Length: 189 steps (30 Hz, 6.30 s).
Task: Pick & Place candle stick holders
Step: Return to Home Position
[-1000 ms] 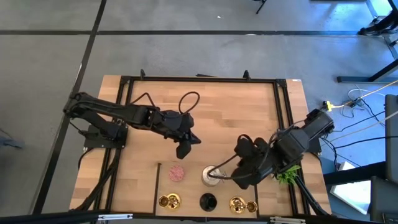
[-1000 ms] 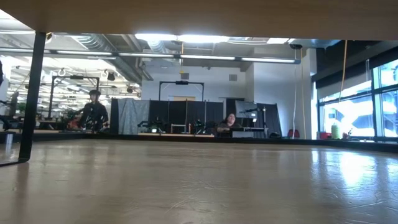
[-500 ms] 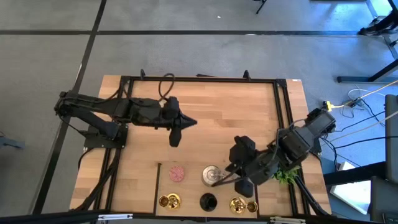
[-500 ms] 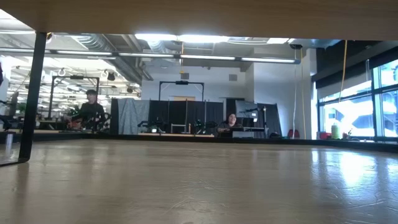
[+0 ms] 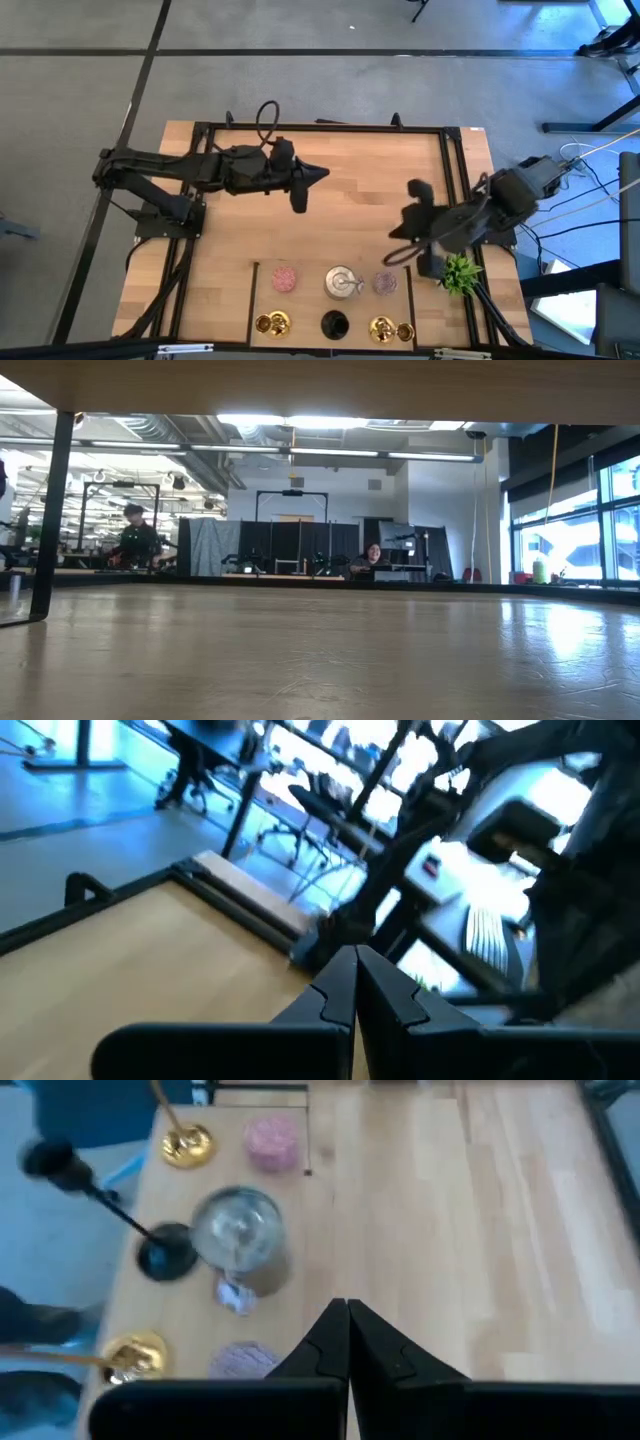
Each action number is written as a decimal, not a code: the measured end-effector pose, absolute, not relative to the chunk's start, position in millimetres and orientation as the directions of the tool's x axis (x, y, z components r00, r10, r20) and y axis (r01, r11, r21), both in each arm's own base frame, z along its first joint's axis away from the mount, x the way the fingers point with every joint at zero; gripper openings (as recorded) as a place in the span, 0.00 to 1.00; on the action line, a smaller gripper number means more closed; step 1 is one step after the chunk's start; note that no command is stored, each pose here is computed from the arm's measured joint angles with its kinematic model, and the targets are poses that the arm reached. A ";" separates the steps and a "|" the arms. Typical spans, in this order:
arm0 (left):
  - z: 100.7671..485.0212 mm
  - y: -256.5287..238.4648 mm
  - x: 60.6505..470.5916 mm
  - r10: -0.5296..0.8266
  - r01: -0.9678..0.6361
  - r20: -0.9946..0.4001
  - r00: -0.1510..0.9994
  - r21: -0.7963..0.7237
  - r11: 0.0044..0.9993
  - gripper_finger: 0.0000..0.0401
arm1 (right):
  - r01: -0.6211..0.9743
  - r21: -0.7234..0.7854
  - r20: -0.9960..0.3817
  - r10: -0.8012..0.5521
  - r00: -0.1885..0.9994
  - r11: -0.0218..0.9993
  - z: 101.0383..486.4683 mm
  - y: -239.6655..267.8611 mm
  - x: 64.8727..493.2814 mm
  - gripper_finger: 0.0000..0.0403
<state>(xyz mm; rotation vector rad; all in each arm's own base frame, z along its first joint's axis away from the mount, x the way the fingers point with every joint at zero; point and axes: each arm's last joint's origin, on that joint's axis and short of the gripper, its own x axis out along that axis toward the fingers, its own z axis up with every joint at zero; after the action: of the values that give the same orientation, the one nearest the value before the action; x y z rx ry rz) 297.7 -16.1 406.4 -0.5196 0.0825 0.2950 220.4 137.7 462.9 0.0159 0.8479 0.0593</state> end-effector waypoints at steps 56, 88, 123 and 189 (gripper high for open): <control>410.6 -5.5 302.2 0.612 -0.468 -0.051 0.789 -0.696 0.545 0.00 | -0.054 0.204 -0.082 0.073 0.994 0.977 244.0 14.3 53.6 0.00; 409.8 -12.1 301.9 0.593 -0.458 -0.058 0.803 -0.698 0.551 0.00 | -0.001 0.230 -0.089 0.022 0.996 0.973 171.3 10.3 93.6 0.00; 411.7 -10.6 295.5 0.206 -0.230 -0.121 0.971 -0.239 0.943 0.00 | -0.077 0.305 -0.098 0.112 0.989 0.949 170.6 2.4 94.1 0.00; 175.8 -6.6 96.0 0.064 -0.038 0.103 0.993 -0.235 0.971 0.00 | -0.078 0.305 -0.097 0.113 0.989 0.949 170.8 2.5 94.0 0.00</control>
<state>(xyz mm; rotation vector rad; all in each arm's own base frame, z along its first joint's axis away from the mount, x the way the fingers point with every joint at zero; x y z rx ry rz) 96.0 -6.6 175.8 -0.2349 -0.1104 0.0517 94.0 2.5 170.8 0.3050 0.1142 0.0976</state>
